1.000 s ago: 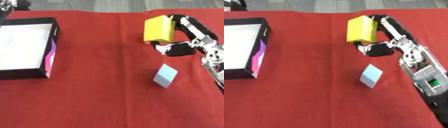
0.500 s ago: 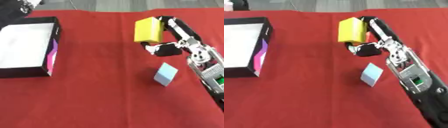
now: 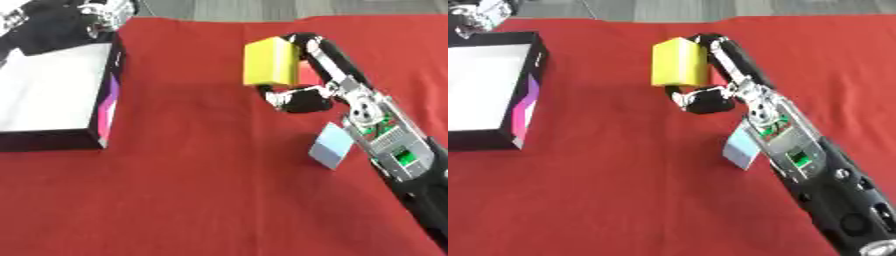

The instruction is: Pick up the objects with one hand, pass them to the other hand, and then place them into the box on the other side of the table.

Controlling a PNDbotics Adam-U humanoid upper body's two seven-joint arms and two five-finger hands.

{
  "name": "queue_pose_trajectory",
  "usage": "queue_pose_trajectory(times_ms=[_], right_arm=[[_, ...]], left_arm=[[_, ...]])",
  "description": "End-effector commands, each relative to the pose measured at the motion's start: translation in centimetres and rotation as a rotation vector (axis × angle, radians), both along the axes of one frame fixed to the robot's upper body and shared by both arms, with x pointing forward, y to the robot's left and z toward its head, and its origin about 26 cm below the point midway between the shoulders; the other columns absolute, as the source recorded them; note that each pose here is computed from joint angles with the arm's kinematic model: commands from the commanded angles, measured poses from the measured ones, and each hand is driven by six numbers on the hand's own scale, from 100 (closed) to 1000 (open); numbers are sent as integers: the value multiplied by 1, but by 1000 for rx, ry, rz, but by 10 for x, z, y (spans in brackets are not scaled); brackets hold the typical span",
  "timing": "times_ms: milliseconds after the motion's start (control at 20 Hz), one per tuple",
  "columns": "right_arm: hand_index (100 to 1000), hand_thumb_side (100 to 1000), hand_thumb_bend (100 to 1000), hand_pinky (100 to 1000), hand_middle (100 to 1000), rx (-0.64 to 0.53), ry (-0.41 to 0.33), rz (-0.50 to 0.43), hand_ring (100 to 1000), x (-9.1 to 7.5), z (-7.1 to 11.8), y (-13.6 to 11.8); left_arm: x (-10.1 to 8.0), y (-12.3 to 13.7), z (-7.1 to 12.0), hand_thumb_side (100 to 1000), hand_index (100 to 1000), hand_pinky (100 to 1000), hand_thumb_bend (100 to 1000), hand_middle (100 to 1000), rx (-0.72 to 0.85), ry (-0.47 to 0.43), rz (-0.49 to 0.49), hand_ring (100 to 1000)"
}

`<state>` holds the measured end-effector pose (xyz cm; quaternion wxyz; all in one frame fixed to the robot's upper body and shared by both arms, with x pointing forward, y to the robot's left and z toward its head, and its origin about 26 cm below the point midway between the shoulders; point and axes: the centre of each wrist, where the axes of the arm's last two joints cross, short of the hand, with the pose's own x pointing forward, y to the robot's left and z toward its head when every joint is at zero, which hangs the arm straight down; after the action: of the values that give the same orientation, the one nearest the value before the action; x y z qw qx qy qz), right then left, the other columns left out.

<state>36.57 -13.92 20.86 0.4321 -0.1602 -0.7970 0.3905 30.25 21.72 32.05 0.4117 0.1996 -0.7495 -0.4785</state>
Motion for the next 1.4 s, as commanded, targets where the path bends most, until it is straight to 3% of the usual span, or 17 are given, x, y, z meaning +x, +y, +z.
queue_pose_trajectory(times_ms=[50,400,800,1150,1400], right_arm=[[542,100,100,805,470,-1,-30,7,608,0,6,6],[541,100,100,804,469,-10,-8,-3,608,4,-3,18],[543,100,100,800,471,-2,-5,-28,608,8,-6,32],[539,100,100,792,466,149,2,-45,604,8,-12,47],[540,100,100,788,466,217,5,-39,603,6,-15,57]], left_arm=[[-1,-6,7,726,755,776,100,756,60,-18,5,908],[13,-22,0,712,780,788,100,775,183,4,21,915],[18,-41,0,627,808,794,100,789,320,-24,-4,908],[26,-54,-5,607,834,797,100,798,440,-19,-22,904],[35,-62,-9,601,864,805,213,810,522,-16,-25,906]])
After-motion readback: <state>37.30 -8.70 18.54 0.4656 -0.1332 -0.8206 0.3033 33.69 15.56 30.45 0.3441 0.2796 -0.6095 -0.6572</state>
